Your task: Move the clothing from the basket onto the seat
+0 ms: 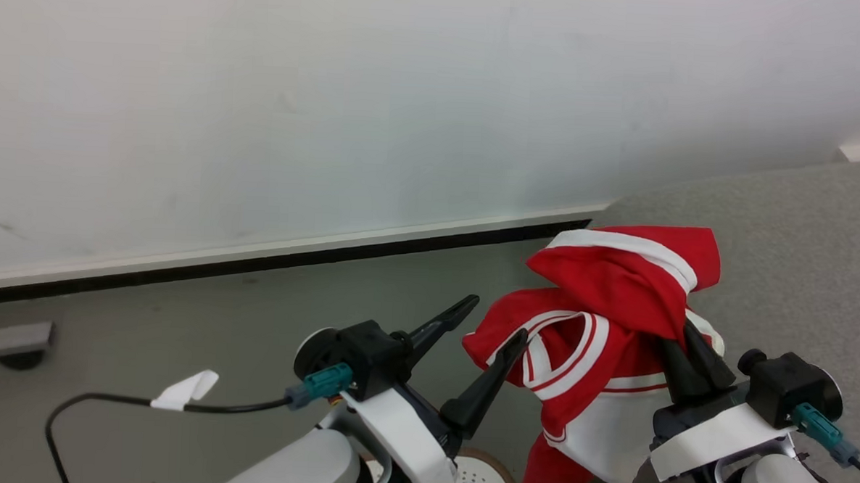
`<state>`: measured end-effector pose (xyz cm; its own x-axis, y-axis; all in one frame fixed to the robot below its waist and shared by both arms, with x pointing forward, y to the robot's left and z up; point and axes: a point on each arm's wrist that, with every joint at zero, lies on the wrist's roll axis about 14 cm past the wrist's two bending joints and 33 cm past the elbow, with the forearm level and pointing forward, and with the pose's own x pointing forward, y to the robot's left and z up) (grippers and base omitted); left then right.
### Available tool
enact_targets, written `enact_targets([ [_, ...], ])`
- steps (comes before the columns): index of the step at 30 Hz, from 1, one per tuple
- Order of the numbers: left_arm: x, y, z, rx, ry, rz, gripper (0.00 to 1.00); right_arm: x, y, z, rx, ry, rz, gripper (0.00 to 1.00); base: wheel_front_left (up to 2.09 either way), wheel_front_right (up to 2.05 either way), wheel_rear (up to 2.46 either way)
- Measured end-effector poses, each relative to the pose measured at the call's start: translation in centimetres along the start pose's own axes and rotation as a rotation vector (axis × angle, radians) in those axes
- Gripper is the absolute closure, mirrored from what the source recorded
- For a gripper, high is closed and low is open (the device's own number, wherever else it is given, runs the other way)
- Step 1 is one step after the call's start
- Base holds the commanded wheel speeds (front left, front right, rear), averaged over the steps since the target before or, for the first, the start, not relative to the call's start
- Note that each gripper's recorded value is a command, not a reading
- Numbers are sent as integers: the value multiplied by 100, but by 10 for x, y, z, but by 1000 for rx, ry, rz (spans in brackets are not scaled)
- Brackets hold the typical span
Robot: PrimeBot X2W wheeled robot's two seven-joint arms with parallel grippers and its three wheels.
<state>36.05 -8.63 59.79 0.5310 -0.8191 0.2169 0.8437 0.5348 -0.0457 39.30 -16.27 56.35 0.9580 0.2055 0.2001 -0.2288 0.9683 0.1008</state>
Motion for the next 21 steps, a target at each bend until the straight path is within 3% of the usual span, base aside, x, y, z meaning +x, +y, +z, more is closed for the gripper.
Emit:
enact_targets([
  [12, 38, -39, -19, -40, 2, -180, 0, -36, -58, 20, -55, -36, -181, 100, 0, 0, 0],
  [21, 50, -49, -31, -67, 11, -238, 0, -47, -76, 22, -62, -36, -249, 100, 0, 0, 0],
])
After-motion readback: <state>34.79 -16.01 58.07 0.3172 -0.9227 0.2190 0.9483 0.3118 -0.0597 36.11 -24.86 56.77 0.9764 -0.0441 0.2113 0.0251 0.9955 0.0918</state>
